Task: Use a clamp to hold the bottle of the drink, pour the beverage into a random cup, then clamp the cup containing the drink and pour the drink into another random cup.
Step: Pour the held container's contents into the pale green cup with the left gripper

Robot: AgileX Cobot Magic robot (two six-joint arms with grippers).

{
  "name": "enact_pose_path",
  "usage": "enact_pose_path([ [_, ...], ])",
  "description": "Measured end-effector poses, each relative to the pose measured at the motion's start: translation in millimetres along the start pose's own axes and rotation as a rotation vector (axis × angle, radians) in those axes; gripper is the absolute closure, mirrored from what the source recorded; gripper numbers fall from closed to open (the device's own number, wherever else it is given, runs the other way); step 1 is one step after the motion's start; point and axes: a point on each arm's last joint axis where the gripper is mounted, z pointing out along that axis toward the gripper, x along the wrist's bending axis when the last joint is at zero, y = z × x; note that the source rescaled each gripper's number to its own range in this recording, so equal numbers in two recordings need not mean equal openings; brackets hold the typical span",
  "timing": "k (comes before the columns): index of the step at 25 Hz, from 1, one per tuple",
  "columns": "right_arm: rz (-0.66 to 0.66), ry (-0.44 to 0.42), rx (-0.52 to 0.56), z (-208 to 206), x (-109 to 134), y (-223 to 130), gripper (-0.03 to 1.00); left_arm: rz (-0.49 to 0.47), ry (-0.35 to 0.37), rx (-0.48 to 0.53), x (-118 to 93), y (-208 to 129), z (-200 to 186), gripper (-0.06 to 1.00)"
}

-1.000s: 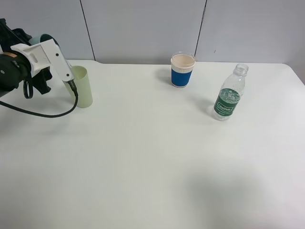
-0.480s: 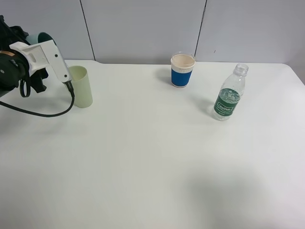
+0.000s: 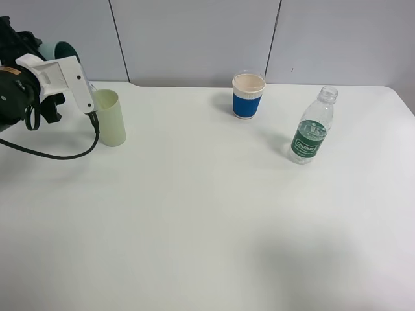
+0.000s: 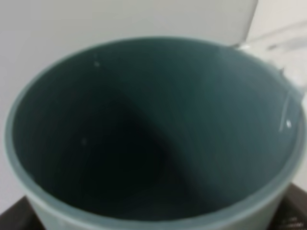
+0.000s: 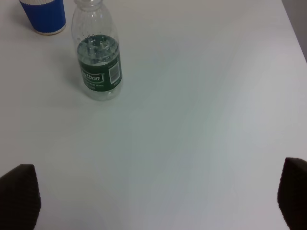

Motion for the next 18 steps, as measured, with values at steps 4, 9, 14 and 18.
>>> enact_pose_path([
  [4,0.000,0.000,0.000,0.0,0.0,0.0,-0.02,0.041,0.010,-0.032,0.9,2.9,0.0,0.91],
  [9,0.000,0.000,0.000,0.0,0.0,0.0,-0.02,0.110,0.033,-0.061,2.8,5.6,-0.1,0.91],
  [14,0.000,0.000,0.000,0.0,0.0,0.0,-0.02,0.176,0.055,-0.057,4.6,5.6,-0.2,0.91],
  [18,0.000,0.000,0.000,0.0,0.0,0.0,-0.02,0.236,0.066,-0.054,5.4,5.5,-0.2,0.91],
])
